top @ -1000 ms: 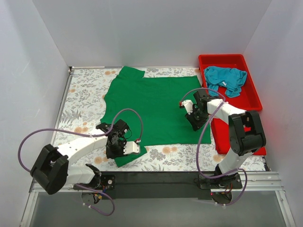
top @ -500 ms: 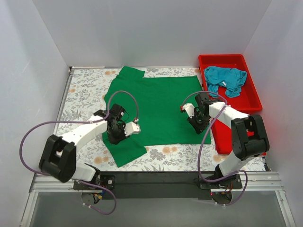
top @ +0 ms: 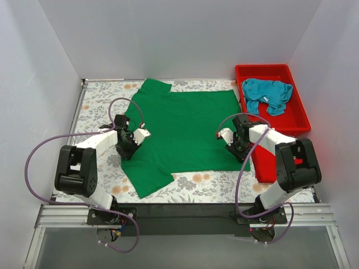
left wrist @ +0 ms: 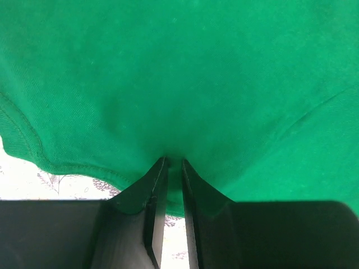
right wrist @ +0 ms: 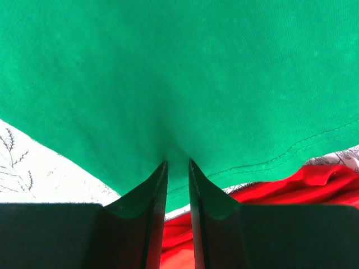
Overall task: Fold and stack the t-shirts
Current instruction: Flatten the tshirt out
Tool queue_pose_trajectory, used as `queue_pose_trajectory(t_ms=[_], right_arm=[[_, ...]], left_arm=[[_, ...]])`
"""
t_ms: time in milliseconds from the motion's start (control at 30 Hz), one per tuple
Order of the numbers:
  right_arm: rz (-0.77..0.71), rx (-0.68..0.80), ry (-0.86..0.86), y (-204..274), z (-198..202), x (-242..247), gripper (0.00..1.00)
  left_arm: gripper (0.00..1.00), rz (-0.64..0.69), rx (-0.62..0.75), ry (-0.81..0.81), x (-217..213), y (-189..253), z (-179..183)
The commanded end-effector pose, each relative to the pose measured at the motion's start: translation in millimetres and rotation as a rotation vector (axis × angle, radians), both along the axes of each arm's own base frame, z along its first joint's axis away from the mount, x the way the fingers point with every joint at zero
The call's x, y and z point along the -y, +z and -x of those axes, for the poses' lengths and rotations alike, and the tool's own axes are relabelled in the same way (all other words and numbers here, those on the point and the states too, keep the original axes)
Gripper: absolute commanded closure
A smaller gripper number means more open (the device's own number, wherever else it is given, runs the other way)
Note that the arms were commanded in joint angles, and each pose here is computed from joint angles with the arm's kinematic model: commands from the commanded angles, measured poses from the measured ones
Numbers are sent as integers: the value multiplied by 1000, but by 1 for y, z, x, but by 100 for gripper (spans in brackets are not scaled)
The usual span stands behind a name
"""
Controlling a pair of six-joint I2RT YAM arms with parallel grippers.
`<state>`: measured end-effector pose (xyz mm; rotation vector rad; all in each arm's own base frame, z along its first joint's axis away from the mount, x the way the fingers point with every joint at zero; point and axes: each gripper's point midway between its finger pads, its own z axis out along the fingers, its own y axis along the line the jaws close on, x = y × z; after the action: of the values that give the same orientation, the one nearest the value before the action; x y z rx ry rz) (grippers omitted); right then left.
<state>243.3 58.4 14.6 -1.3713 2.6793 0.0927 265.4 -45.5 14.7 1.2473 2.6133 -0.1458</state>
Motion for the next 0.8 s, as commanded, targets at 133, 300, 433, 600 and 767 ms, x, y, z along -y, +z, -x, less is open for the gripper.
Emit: queue_pose_trajectory(t_ms=[133, 300, 433, 600, 767], right_arm=[[-7, -53, 32, -12, 11, -7, 73], [-52, -92, 93, -2, 31, -24, 73], [-88, -103, 113, 18, 43, -28, 71], [-122, 15, 93, 49, 12, -34, 71], [-133, -28, 82, 38, 7, -40, 72]], left_arm=[[85, -76, -173, 45, -34, -32, 79], [85, -90, -157, 80, -40, -20, 105], [83, -1, -178, 85, -24, 9, 103], [81, 112, -11, 163, -1, 63, 29], [81, 143, -2, 269, -2, 53, -21]])
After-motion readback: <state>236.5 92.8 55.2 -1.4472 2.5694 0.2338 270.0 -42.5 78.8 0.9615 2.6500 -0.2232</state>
